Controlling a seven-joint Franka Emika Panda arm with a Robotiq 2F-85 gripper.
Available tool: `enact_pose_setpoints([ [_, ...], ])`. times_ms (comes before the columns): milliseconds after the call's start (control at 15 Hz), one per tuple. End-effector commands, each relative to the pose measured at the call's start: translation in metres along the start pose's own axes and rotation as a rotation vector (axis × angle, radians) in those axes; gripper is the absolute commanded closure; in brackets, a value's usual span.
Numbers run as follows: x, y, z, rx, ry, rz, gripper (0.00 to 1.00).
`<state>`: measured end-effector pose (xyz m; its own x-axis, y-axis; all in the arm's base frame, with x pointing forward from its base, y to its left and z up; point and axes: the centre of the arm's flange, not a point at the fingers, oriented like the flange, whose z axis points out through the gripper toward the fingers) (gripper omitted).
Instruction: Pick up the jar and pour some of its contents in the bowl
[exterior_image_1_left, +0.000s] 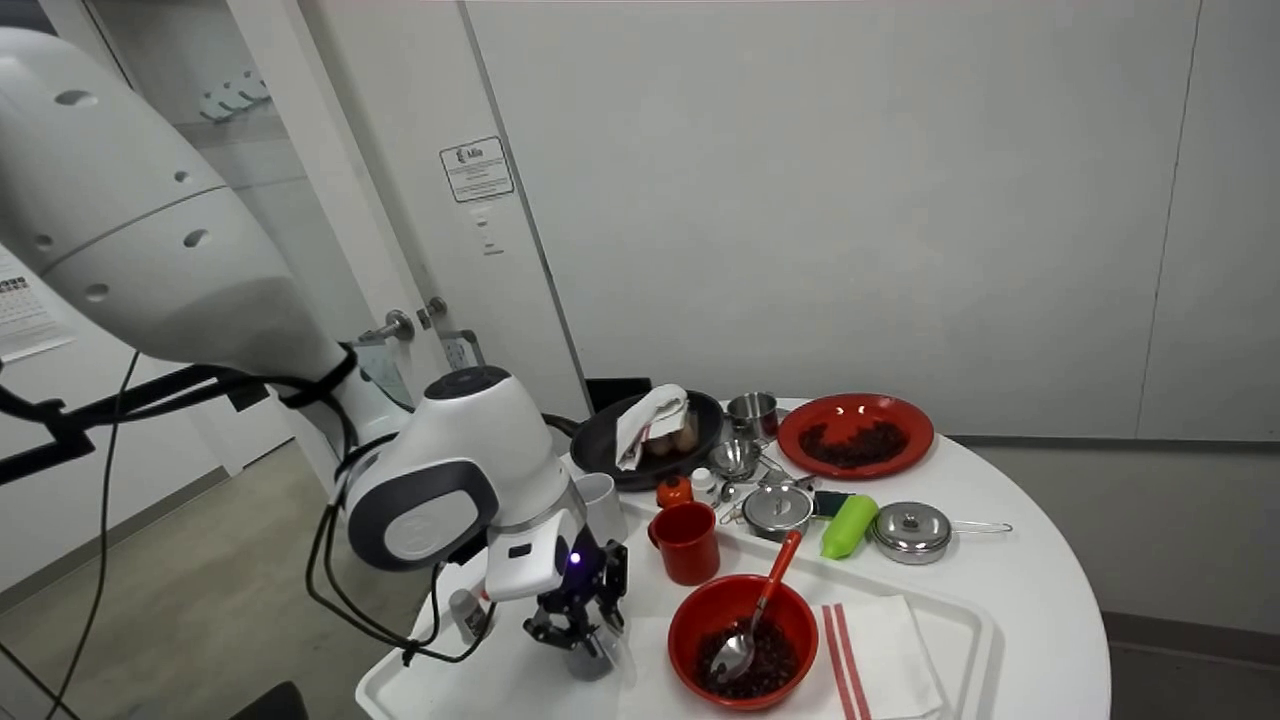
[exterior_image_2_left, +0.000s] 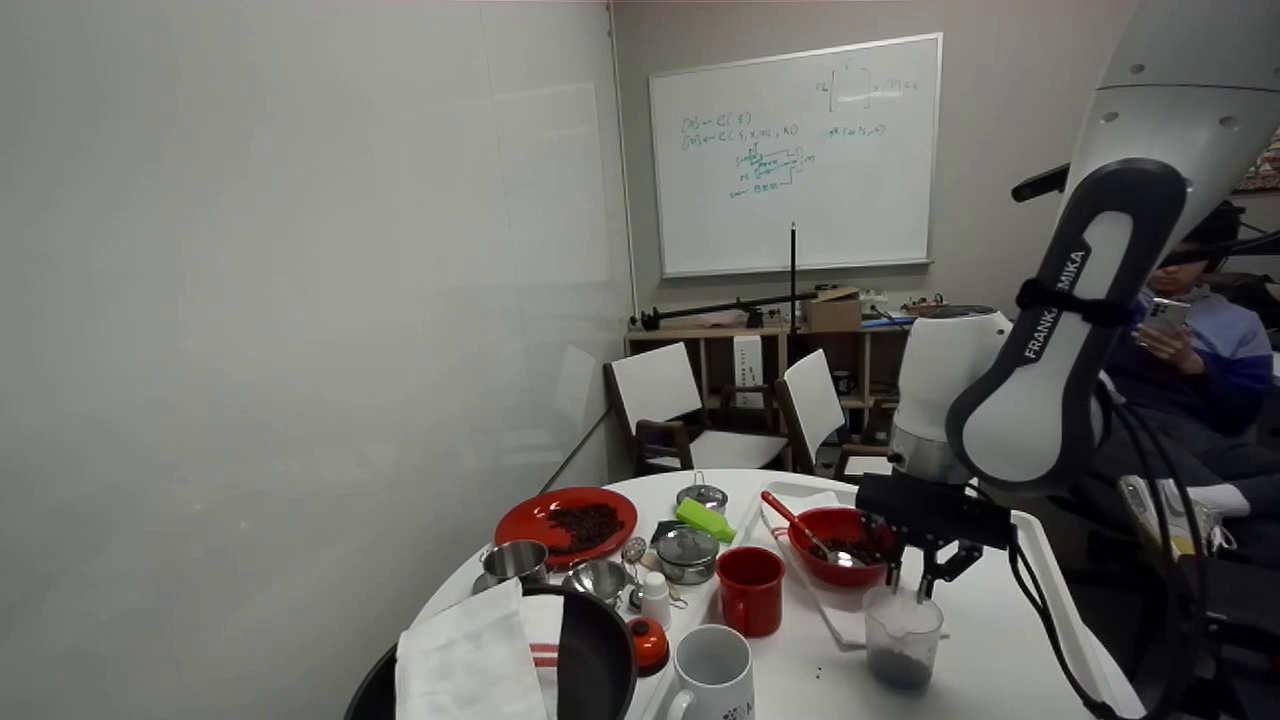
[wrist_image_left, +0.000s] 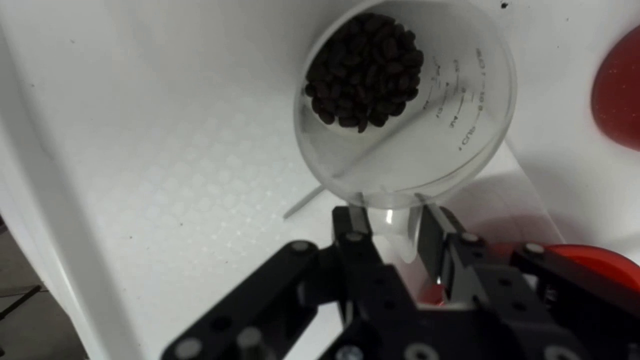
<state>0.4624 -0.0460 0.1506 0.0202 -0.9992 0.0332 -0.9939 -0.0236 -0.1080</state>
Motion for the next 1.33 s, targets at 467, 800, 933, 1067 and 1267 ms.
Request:
enact_pose_setpoints([
  [467,-0.016,-0.022,-0.054,0.076,-0.021,-0.06,0.88],
  [800,-0.009,-0.043,-0.108,0.166,0.045,-0.087,0.88],
  [933,0.005,-0.05,-0.127,0.188,0.095,-0.088,0.88],
  [1067,0.023,-0.056,-0.141,0.193,0.15,-0.072,0.88],
  [1267,0.045,-0.061,-0.152,0.198,0.241,-0.034,0.88],
])
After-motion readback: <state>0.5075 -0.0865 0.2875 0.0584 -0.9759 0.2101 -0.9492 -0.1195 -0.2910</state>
